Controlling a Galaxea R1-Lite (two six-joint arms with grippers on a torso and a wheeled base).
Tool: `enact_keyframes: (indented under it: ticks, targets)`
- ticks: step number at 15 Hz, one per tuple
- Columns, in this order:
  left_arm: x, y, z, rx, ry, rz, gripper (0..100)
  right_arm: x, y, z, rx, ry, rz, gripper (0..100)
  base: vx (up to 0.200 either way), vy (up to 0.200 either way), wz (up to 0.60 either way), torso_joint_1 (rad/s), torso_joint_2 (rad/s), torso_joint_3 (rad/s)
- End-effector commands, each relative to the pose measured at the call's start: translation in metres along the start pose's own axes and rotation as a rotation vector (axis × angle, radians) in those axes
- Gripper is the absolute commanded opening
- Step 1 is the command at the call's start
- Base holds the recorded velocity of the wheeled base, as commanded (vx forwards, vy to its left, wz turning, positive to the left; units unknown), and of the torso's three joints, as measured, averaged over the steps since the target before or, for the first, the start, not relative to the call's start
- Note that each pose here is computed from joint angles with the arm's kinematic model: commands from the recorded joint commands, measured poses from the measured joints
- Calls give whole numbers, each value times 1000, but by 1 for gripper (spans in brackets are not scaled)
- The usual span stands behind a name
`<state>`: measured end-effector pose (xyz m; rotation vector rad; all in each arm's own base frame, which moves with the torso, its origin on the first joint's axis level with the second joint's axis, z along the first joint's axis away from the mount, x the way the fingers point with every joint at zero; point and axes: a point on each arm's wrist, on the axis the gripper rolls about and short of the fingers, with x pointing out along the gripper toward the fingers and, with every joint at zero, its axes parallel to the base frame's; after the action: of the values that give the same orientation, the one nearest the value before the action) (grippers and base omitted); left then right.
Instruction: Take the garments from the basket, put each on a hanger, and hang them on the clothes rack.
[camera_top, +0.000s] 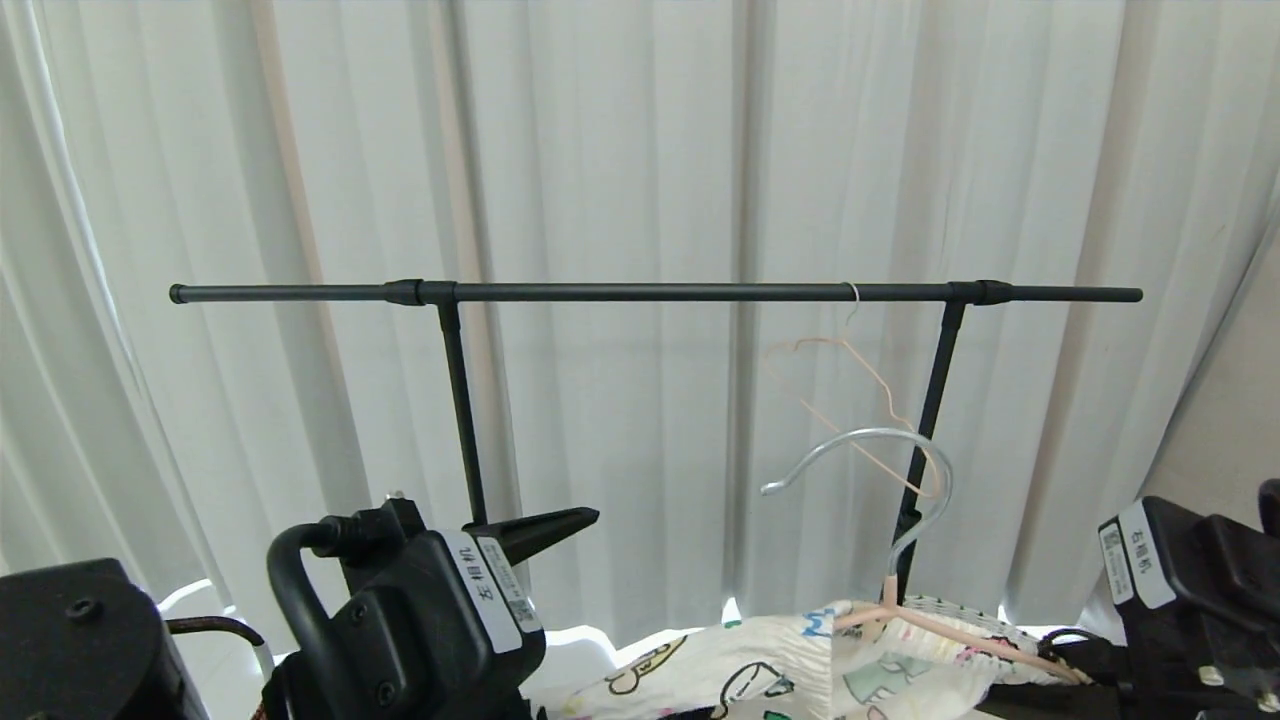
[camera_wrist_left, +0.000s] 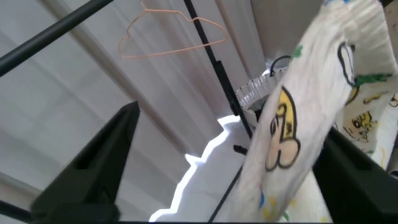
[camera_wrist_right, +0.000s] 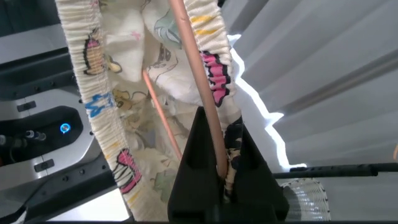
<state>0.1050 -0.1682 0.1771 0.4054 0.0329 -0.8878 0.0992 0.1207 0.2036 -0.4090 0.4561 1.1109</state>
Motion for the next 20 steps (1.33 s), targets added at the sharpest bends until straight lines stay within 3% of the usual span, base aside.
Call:
enact_keyframes:
  ticks: [1,5,8,12,15,17,20]
  targets:
    - [-5,1,-1,-1,-4,4,100,-8,0,-1,22,-27,-17,0,0,0,0,0,0,0]
    - [-16,3,-7,-4,-3,18,100,-19,-8,-6,61,-36,-111,0,0,0,0,0,0,0]
    - [-24,16,-20,-27,37,95,100,-24,-8,-12,73,-39,-136,0,0,0,0,0,0,0]
    - [-41,22,-73,-96,242,175,100,-28,-8,-12,72,-55,-150,0,0,0,0,0,0,0]
    - [-47,14,-94,-150,315,104,100,-30,-7,-11,63,-66,-149,0,0,0,0,0,0,0]
    - [-45,13,-92,-173,289,26,100,-31,-7,-10,31,-70,-148,0,0,0,0,0,0,0]
    - [-36,23,-92,-198,308,59,100,-34,-4,-11,-1,-81,-136,0,0,0,0,0,0,0]
